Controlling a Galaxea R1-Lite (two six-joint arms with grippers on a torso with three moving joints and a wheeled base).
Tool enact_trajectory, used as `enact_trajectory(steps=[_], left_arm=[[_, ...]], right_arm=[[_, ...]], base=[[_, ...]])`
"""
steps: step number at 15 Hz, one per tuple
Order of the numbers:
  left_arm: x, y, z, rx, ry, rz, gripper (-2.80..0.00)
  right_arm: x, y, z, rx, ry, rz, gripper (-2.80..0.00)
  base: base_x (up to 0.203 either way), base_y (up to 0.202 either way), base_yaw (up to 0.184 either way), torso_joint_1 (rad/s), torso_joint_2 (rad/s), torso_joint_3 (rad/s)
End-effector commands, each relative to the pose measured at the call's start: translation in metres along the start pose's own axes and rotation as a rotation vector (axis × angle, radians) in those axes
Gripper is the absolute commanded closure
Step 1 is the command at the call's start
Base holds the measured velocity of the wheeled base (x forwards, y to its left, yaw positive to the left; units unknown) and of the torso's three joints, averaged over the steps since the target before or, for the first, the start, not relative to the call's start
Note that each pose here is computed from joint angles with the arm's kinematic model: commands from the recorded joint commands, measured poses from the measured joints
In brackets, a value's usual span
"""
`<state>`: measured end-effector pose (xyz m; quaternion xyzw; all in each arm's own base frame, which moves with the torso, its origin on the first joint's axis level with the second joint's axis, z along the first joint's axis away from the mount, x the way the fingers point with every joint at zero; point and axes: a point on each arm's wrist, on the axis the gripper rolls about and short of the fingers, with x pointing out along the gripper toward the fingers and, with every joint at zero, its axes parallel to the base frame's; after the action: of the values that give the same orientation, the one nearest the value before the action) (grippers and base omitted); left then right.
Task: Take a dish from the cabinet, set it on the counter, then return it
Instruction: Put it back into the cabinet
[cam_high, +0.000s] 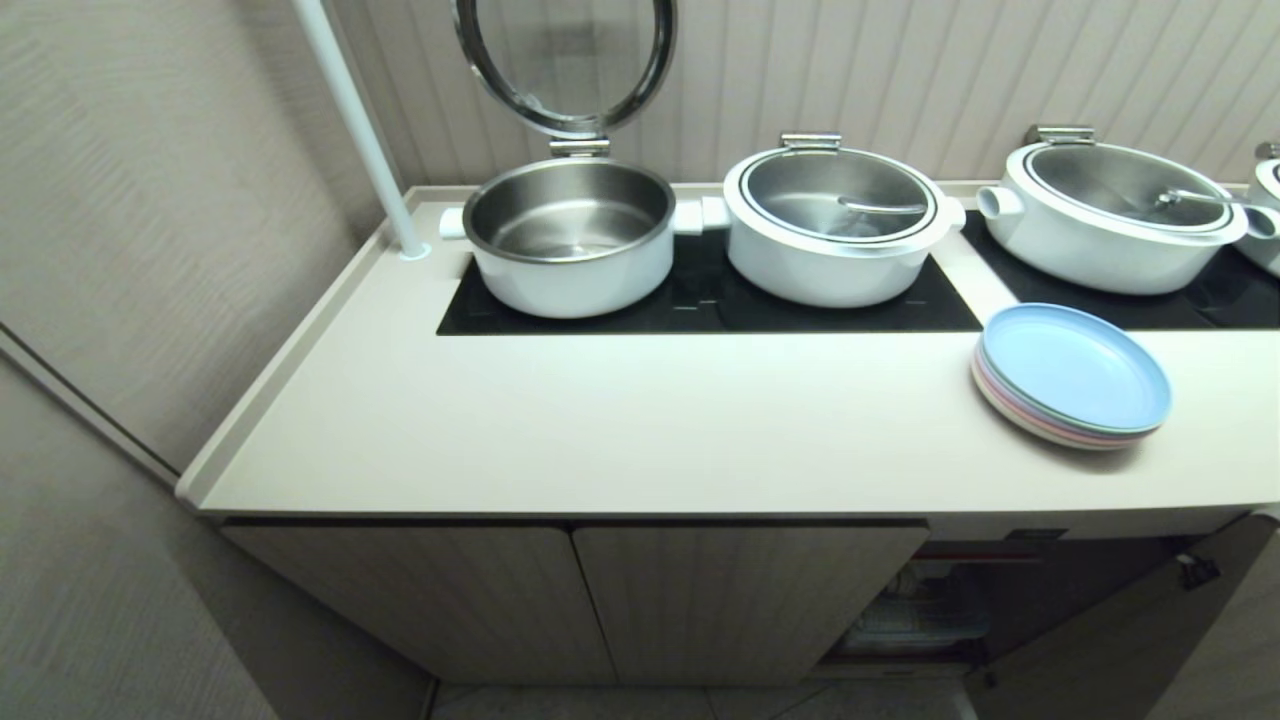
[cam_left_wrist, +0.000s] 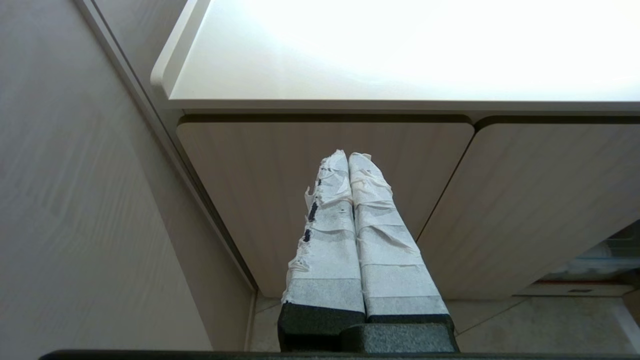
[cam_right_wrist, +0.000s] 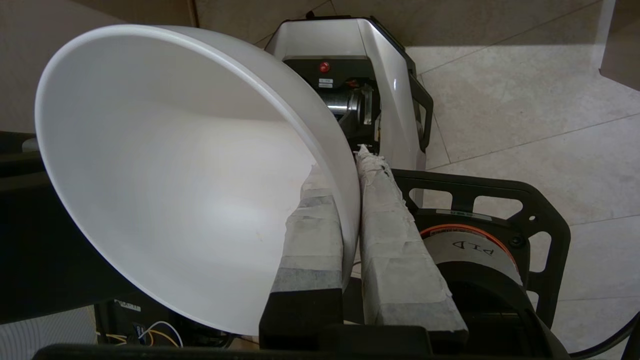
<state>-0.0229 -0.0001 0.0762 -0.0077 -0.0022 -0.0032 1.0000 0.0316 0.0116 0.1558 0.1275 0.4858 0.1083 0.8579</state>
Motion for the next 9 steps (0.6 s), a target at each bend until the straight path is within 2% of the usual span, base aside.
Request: enact_trajectory(steps=[1, 9], left_arm=[[0.0, 0.0, 0.0, 0.0, 0.0, 0.0, 0.0], [0.0, 0.0, 0.0, 0.0, 0.0, 0.0, 0.0]], right_arm=[[0.0008, 0.0, -0.0001, 0.001, 0.011, 0.001, 0.0], [0.0018, -0.0008, -0.0027, 0.006, 0.022, 0.002, 0.0]], base=[[0.0, 0.0, 0.0, 0.0, 0.0, 0.0], [0.0, 0.0, 0.0, 0.0, 0.0, 0.0]])
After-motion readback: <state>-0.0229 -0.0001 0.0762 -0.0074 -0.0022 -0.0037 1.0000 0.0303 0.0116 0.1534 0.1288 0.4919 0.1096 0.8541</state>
